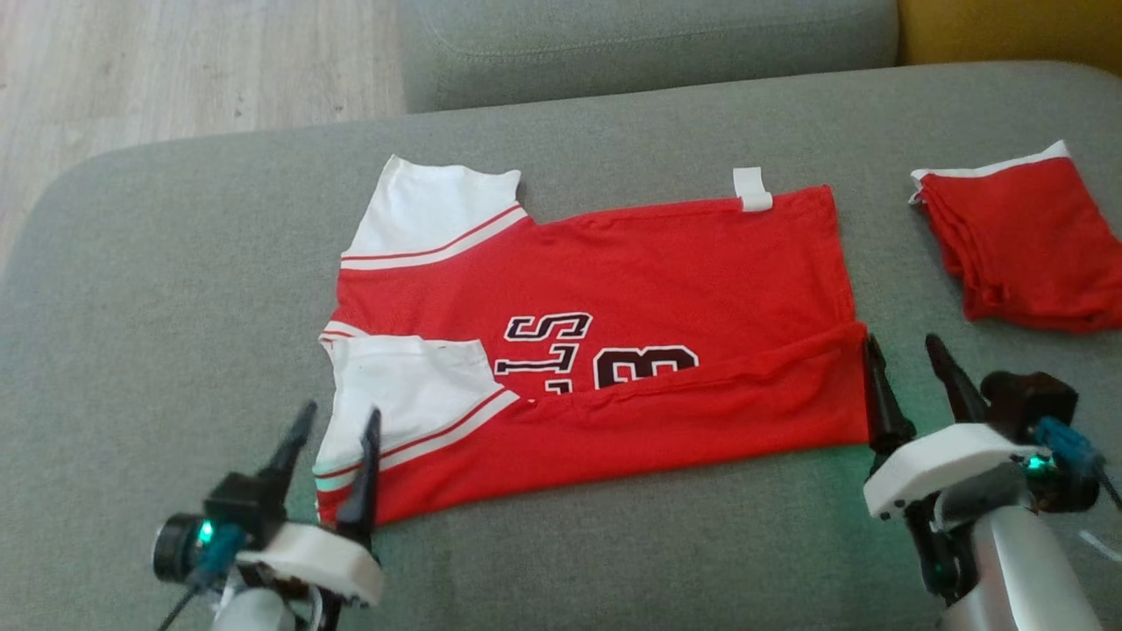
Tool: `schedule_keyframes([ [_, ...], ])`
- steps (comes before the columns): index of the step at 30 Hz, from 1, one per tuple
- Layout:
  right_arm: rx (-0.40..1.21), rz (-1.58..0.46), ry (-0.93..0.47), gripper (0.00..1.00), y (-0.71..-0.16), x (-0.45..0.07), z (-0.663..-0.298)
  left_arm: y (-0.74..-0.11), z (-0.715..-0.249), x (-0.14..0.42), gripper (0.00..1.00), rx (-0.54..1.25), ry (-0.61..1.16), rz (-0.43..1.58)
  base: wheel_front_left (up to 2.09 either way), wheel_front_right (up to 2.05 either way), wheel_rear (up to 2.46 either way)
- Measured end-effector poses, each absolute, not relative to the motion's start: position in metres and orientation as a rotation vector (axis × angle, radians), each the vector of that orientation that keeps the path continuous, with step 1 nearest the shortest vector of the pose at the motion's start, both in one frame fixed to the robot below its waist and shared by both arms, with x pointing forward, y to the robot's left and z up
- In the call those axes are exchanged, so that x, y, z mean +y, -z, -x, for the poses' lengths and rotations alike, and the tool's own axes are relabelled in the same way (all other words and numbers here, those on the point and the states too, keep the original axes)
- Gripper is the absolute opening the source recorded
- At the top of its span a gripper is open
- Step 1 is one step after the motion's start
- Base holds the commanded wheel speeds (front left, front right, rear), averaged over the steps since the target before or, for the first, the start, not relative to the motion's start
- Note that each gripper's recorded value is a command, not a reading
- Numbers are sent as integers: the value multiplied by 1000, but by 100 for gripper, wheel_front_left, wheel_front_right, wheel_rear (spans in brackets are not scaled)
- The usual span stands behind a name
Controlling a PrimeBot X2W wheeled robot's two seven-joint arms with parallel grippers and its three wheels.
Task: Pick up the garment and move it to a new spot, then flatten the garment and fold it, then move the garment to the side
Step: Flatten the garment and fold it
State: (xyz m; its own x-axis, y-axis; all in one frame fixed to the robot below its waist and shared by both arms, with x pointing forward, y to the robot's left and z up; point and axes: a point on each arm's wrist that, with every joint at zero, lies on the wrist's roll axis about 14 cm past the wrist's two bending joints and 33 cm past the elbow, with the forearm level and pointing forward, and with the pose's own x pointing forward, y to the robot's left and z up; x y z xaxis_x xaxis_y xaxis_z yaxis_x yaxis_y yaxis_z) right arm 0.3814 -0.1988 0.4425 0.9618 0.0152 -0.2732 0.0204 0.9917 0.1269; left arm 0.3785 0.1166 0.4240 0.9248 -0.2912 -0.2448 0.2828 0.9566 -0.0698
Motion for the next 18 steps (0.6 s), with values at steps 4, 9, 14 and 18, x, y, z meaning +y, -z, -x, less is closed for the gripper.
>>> schedule_keyframes([
  [4,178,-140,-12,100,-453,-193,-386,-446,-400,114,100,153,276,85,0,0,0],
  [9,115,-151,-22,100,-459,-189,-392,-487,-433,101,100,11,318,92,0,0,0],
  [14,70,-154,-33,100,-468,-187,-407,-511,-462,85,100,-69,390,66,0,0,0],
  [18,49,-161,-18,100,-469,-193,-417,-510,-493,78,100,-51,456,-12,0,0,0],
])
